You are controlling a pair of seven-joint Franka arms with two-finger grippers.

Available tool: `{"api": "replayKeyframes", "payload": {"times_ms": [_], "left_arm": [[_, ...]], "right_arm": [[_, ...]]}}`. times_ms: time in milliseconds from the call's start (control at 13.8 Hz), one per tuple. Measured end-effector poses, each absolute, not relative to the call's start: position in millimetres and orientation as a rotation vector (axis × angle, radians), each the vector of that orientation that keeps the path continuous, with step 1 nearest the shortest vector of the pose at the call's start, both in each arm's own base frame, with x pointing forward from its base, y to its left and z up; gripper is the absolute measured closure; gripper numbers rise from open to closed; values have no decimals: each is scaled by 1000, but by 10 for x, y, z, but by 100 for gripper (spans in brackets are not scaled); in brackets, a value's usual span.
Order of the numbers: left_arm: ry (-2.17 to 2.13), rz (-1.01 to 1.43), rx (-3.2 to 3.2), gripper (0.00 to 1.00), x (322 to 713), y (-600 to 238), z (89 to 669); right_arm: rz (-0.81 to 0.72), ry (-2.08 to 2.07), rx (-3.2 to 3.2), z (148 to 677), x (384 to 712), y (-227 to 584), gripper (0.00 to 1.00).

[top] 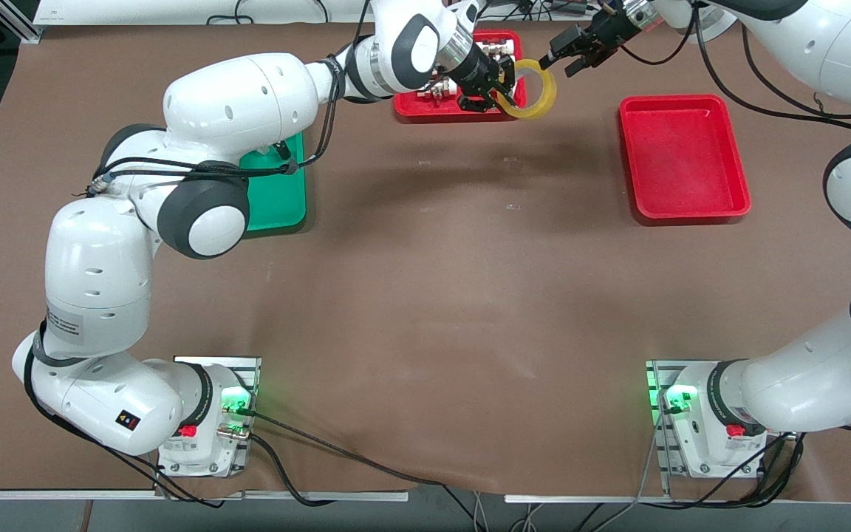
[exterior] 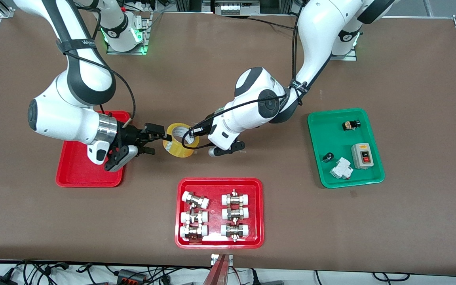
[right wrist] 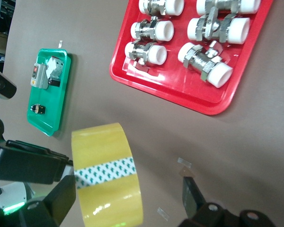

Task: Left arm passes tape to right arm into tray
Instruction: 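Grasp the tape with the right gripper while the left gripper holds it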

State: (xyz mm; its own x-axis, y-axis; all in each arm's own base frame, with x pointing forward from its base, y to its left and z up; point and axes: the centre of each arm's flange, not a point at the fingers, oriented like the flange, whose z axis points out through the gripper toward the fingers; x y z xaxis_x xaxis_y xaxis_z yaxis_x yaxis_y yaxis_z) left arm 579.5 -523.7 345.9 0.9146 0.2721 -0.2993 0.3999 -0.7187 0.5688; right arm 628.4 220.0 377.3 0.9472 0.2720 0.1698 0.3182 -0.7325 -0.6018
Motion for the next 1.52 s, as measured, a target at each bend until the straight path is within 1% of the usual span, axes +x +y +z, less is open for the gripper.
{"api": "replayKeyframes", "payload": {"times_ms": [363,435,508,580,653,1306,1523], "left_arm": [[466,-260,2419,79,5782,-5253,3402],[466,-260,2419,79,5782,-5253,3403],[466,-259,2419,79,5783,-5253,3403],[469,-261,2420,79,5787,-5250,3385],[470,-261,2420,79,5792,-5245,3370],[468,-258,2416,79,5799,-5251,3395],[462,-256,2406,78,5790,-5286,3447]], "right_arm": [[-97,-410,-2429,3723,6258,2293,0],[-97,-409,-2429,3723,6259,2291,10],[-98,-408,-2428,3725,6259,2293,23],[-99,-406,-2421,3740,6255,2303,34],[-102,-412,-2419,3749,6251,2309,42],[-107,-414,-2418,3779,6254,2291,42],[-83,-401,-2403,3808,6268,2203,42]]}}
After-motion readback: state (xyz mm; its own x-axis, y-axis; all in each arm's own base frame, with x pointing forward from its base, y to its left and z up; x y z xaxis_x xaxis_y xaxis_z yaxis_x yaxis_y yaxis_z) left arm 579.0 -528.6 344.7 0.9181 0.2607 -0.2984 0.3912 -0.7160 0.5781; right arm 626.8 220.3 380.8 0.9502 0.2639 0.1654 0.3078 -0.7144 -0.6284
